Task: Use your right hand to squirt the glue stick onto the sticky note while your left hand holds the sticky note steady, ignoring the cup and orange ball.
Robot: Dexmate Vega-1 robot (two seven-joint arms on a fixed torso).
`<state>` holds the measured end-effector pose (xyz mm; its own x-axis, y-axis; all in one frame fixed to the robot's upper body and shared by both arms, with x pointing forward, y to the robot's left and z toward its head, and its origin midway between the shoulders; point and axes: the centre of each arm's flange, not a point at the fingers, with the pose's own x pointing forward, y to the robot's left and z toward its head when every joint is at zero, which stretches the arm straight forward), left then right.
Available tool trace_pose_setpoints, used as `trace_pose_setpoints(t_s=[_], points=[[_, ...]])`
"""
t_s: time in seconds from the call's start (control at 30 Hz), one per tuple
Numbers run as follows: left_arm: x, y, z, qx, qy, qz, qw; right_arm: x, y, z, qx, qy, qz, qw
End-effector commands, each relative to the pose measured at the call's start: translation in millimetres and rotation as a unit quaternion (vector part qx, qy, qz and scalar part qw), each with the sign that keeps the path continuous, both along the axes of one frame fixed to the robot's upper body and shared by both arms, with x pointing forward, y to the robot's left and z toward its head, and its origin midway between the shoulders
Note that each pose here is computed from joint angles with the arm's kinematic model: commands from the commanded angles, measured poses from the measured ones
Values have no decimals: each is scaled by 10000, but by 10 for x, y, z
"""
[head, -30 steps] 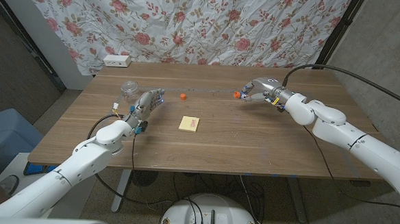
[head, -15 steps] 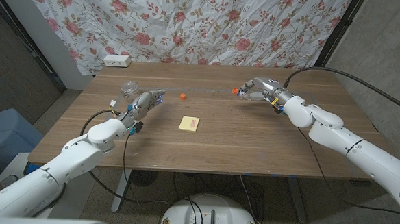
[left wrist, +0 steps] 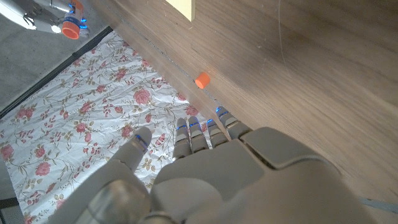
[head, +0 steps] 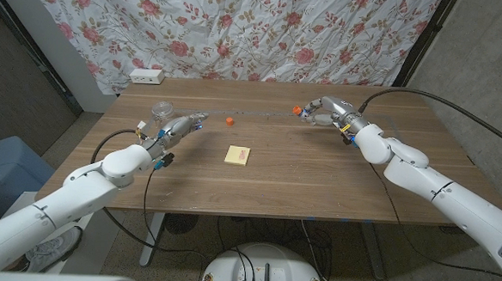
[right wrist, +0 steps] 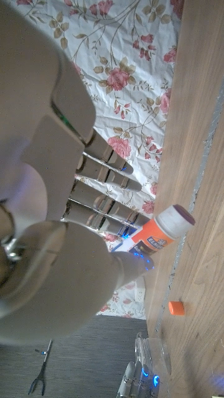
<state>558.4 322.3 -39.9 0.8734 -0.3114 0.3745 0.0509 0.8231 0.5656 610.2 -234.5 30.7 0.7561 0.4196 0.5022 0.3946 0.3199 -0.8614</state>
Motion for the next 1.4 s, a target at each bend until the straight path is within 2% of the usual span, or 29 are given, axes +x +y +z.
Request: trace_pose_setpoints(t_s=[0.03,0.2,0.4,0.53,0.73,0.87,1.0,1.07,1.4], points=[[-104,6,67,1075,-353,347,9930,-31,26,-71,353,-42,-53,9994],[-116,-14,90,1471,-557,464,9865,-34,40,-87,424,-82,-65,9990],[-136,-73,123,1935,-922,685,9744,-43,59,-108,476,-112,-84,9988],[-156,-110,140,2242,-1045,712,9663,-59,66,-124,490,-99,-102,9987],[-173,-141,127,2381,-1223,810,9601,-78,80,-132,514,-99,-112,9986],[-192,-180,127,2799,-1341,809,9472,-90,95,-126,522,-117,-138,9985],[-201,-211,118,3020,-1433,745,9395,-101,122,-127,561,-136,-148,9982],[-208,-227,120,3290,-1509,749,9292,-107,136,-130,566,-138,-145,9982],[-280,-316,134,3773,-2150,899,8963,-147,175,-164,609,-177,-161,9979]])
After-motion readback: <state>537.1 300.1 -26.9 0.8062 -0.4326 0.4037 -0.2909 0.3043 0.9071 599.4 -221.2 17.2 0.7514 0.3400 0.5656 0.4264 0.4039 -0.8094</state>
